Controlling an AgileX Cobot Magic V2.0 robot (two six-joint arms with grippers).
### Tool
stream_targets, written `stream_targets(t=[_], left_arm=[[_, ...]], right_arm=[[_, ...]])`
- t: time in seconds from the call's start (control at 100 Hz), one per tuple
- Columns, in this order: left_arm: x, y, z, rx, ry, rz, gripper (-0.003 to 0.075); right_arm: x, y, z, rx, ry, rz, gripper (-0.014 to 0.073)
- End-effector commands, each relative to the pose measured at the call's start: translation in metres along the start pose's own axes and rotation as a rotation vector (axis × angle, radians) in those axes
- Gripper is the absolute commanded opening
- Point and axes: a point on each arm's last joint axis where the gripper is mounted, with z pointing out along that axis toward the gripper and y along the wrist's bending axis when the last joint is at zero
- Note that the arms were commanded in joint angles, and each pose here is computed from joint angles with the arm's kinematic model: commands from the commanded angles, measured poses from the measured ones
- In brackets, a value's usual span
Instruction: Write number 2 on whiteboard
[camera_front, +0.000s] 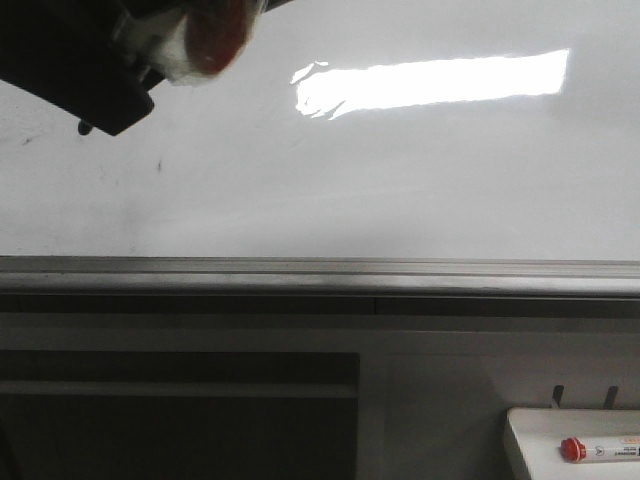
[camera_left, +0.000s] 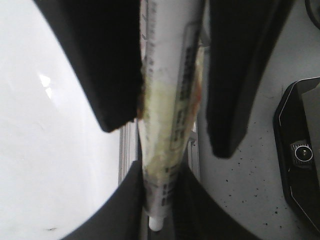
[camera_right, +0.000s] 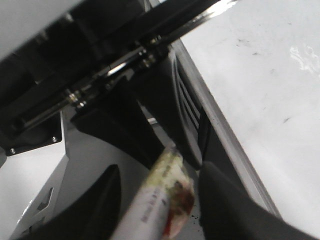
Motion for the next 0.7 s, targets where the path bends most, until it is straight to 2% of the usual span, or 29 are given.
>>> stream_targets(t=[0.0, 0.16, 0.25, 0.29, 0.34, 0.49, 0.54, 0.6, 0.69], left_arm=[[-0.013, 0.006, -0.013, -0.065, -0.077, -0.01, -0.002], [-0.013, 0.006, -0.013, -0.065, -0.081, -0.024, -0.002], [-0.014, 0.008, -0.013, -0.076, -0.093, -0.09, -0.0008], [-0.014, 0.008, -0.014, -0.076, -0.095, -0.118, 0.0027], [-0.014, 0.007, -0.015, -0.076, -0.098, -0.154, 0.0097], [-0.016, 0.004, -0.03, -0.103, -0.138, -0.276, 0.0395], [-0.016, 0.001, -0.039, -0.121, -0.161, -0.3, 0.0447], [-0.017, -0.003, -0.053, -0.148, -0.196, -0.326, 0.0447], [-0.017, -0.013, -0.08, -0.208, -0.267, -0.339, 0.0398]], right_arm=[[-0.018, -0.002, -0.009, 0.042, -0.094, 0.007, 0.0155], [-0.018, -0.001, -0.009, 0.033, -0.089, 0.007, -0.0081], [-0.018, -0.002, -0.009, 0.037, -0.091, 0.007, -0.0077], [-0.018, -0.002, -0.009, 0.043, -0.095, 0.007, -0.0077], [-0.019, -0.003, -0.01, 0.057, -0.102, 0.004, -0.0077], [-0.021, -0.01, -0.01, 0.121, -0.129, -0.006, -0.0077], [-0.022, -0.012, -0.011, 0.143, -0.139, -0.009, -0.0077], [-0.023, -0.015, -0.011, 0.173, -0.154, -0.014, -0.0077], [-0.025, -0.019, -0.013, 0.226, -0.182, -0.019, -0.0077]])
